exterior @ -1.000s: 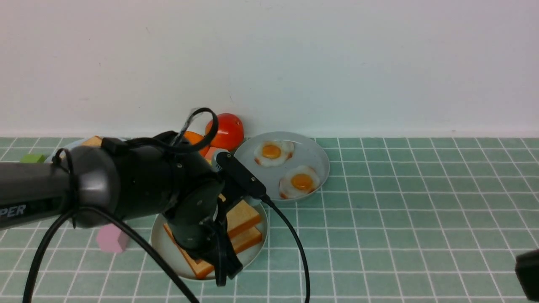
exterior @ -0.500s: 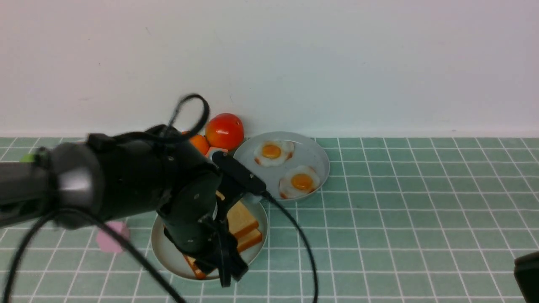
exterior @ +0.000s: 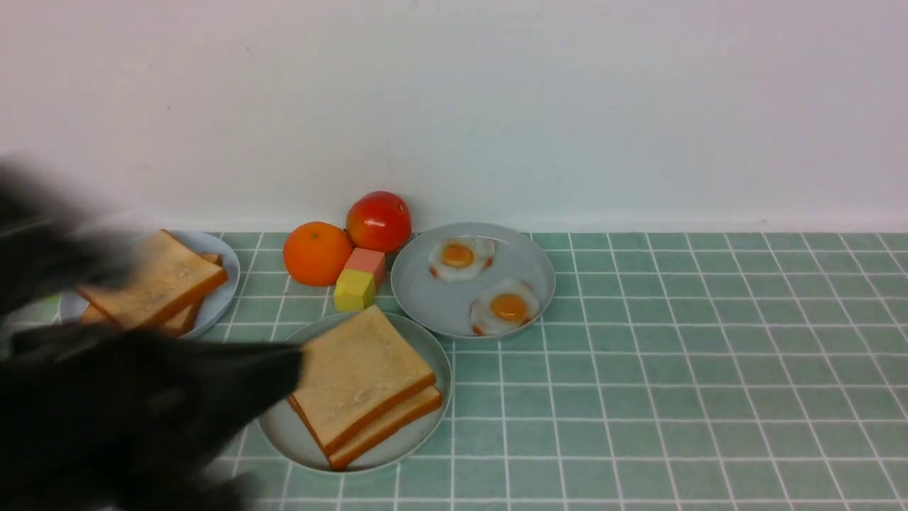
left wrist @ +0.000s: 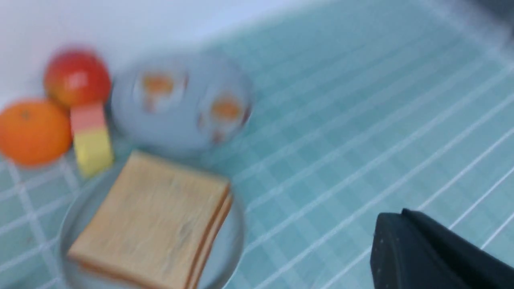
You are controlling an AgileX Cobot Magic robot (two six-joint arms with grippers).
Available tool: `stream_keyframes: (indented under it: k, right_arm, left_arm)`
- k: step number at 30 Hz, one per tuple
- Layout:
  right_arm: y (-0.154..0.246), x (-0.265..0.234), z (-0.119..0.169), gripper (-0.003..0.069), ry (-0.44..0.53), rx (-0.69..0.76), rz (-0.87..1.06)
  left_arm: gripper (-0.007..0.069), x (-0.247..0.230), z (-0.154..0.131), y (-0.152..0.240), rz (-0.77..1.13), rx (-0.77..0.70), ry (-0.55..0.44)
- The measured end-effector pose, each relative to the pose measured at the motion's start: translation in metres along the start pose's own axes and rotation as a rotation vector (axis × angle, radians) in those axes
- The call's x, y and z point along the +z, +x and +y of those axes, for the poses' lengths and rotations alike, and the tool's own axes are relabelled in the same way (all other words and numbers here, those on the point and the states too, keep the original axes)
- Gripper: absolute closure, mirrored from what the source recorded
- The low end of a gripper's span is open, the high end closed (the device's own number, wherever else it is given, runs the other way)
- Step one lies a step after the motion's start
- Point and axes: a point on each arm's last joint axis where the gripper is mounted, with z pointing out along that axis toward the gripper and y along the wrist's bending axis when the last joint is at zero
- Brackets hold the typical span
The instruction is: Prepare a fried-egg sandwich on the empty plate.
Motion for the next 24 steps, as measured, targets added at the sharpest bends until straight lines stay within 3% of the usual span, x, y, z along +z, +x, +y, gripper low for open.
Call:
stream_keyframes:
  k: [2, 5, 12, 17, 24]
  right_arm:
    - [0.022, -0.003, -0.009, 0.0616, 0.078, 0.068, -0.046]
    - [0.041, -0.003, -0.014, 0.0616, 0.106, 0.162, -0.126]
    - [0.063, 0.03, -0.019, 0.0615, 0.072, 0.368, -0.346]
    - [0.068, 0.061, -0.019, 0.0608, 0.03, 0.39, -0.453]
    - [0.088, 0.102, -0.014, 0.0596, -0.04, 0.285, -0.567]
  left_arm:
    - [0.0638, -0.025, 0.003, 0.02, -0.158, -0.014, 0.058]
    - [0.0638, -0.043, 0.007, 0.044, -0.263, -0.018, 0.095]
    - [0.0638, -0.044, 0.014, 0.081, -0.261, -0.019, 0.101]
    - [0.0638, -0.04, 0.016, 0.091, -0.223, -0.02, 0.092]
    - [0.0638, -0.038, 0.018, 0.098, -0.166, -0.019, 0.069]
